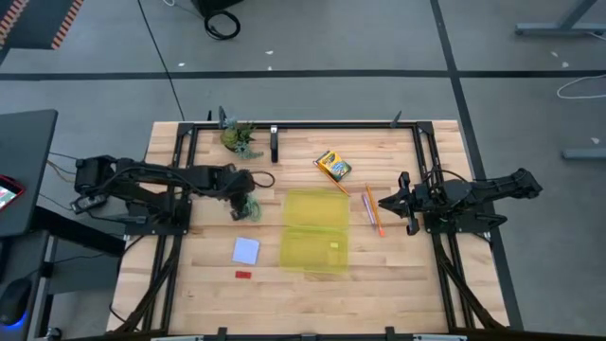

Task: Pack school essentials
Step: Put the green scissors into the yellow supply box

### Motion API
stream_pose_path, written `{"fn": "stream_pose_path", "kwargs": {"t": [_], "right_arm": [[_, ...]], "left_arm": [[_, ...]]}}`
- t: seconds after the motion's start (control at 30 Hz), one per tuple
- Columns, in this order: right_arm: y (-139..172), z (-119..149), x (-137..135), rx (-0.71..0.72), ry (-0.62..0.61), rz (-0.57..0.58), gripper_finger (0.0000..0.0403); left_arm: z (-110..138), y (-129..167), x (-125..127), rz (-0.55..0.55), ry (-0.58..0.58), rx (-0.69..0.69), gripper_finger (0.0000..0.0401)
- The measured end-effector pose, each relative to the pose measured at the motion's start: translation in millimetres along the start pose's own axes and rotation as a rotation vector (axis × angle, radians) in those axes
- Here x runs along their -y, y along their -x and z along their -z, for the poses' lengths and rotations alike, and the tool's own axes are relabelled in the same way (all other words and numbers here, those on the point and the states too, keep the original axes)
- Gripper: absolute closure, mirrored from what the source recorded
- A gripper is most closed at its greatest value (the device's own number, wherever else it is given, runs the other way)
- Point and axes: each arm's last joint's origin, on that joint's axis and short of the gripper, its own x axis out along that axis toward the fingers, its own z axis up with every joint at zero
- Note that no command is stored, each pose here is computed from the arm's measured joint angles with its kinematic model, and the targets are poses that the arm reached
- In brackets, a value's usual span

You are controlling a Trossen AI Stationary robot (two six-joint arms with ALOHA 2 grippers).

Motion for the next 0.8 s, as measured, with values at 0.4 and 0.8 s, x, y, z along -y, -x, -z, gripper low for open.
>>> {"fn": "stream_pose_path", "kwargs": {"t": [0.4, 0.8], "right_arm": [[0, 0, 0, 0.0, 0.0, 0.0, 0.0352], [0, 0, 0, 0.0, 0.0, 0.0, 0.0352]], "left_arm": [[0, 1, 5, -0.008, -0.574, 0.007, 0.0198], [-26, -1, -18, -0.001, -0.638, -0.099, 0.0212]]}}
